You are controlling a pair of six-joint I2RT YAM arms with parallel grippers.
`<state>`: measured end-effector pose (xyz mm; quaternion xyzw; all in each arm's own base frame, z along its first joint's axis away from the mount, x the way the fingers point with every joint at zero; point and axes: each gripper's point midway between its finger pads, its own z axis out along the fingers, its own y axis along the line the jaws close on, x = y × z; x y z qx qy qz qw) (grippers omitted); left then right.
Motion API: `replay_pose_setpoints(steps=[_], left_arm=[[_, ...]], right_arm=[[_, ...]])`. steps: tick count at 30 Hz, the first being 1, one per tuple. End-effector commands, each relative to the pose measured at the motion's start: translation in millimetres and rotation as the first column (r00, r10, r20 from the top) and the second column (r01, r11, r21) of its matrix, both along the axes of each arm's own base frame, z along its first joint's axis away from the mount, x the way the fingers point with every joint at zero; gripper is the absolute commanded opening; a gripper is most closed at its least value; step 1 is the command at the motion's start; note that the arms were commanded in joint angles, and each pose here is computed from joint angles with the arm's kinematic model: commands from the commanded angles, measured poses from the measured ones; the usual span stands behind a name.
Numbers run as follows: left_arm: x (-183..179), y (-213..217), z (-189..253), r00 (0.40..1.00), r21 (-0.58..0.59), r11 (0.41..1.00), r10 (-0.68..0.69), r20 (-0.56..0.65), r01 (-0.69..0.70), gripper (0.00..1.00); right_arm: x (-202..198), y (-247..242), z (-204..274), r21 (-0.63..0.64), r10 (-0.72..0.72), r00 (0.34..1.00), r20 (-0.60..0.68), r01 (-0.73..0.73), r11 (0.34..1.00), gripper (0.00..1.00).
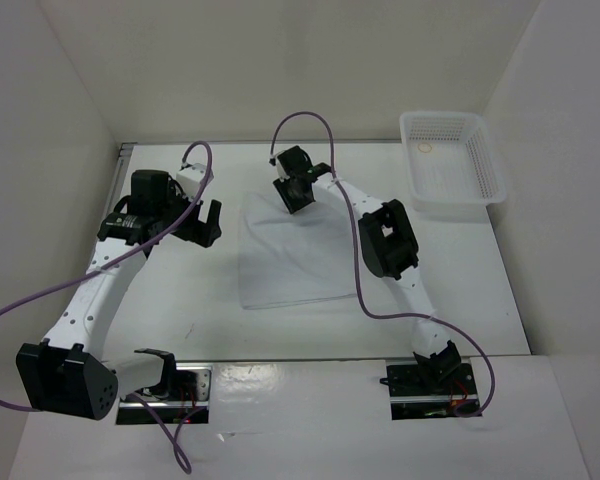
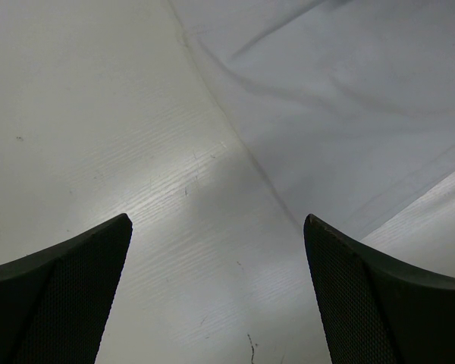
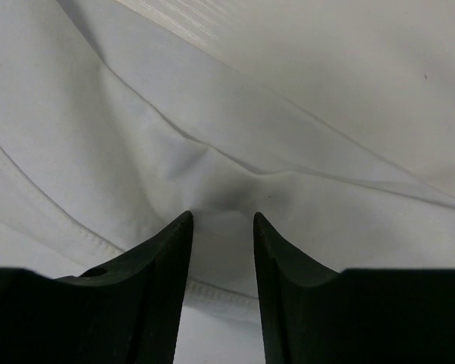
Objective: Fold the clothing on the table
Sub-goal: Flatten the skirt out
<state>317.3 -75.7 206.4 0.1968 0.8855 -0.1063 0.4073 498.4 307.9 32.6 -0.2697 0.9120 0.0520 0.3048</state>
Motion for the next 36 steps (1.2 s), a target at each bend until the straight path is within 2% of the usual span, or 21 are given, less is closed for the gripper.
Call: replay_pose_setpoints(steps=[1, 9, 16, 24, 30, 31, 32, 33, 36], left_arm=[[4.2, -1.0, 2.1, 1.0, -0.013, 1.0, 0.001, 0.018, -0.001, 1.0], [4.2, -1.0, 2.1, 1.0, -0.013, 1.0, 0.001, 0.018, -0.001, 1.0], [3.8, -2.5, 2.4, 1.0, -0.019, 1.0, -0.006, 0.018, 0.006, 1.0], [1.9, -3.9, -1.1, 1.0, -0.024, 1.0, -0.013, 0.008, 0.013, 1.0], [0.6, -5.5, 2.1, 0.999, -0.027, 0.999, -0.028, 0.02, 0.028, 1.0], [0.6, -5.5, 2.1, 0.999, -0.027, 0.999, -0.028, 0.02, 0.028, 1.0], [-0.3, -5.4, 4.9, 0.999, -0.028, 0.999, -0.028, 0.029, 0.029, 1.0], [-0.3, -5.4, 4.9, 0.999, -0.028, 0.999, -0.028, 0.029, 0.029, 1.0], [-2.0, -6.4, 1.4, 0.999, -0.027, 0.999, -0.041, 0.022, 0.041, 1.0]], right_arm=[[16.0, 2.9, 5.6, 0.012, -0.008, 0.999, 0.052, 0.007, 1.0, 0.41], [18.3, 3.9, -3.4, 0.0, 0.0, 0.999, 0.044, 0.0, 1.0, 0.26], [17.7, 5.0, -3.4, 0.001, 0.013, 0.999, 0.043, -0.013, 1.0, 0.01], [28.5, 10.0, 27.3, 0.029, 0.005, 0.995, 0.101, -0.008, 1.0, 0.0], [47.4, 15.5, 23.6, 0.005, -0.014, 0.994, 0.108, 0.013, 1.0, 0.0], [53.3, 19.2, 45.5, 0.022, -0.016, 0.991, 0.134, 0.013, 1.0, 0.0], [56.3, 14.2, 17.4, -0.003, -0.022, 0.995, 0.095, 0.022, 1.0, 0.0], [57.8, 15.1, 15.2, -0.004, -0.022, 0.995, 0.094, 0.022, 1.0, 0.0], [66.2, 20.4, 39.1, 0.035, -0.026, 0.988, 0.153, 0.021, 0.999, 0.0]])
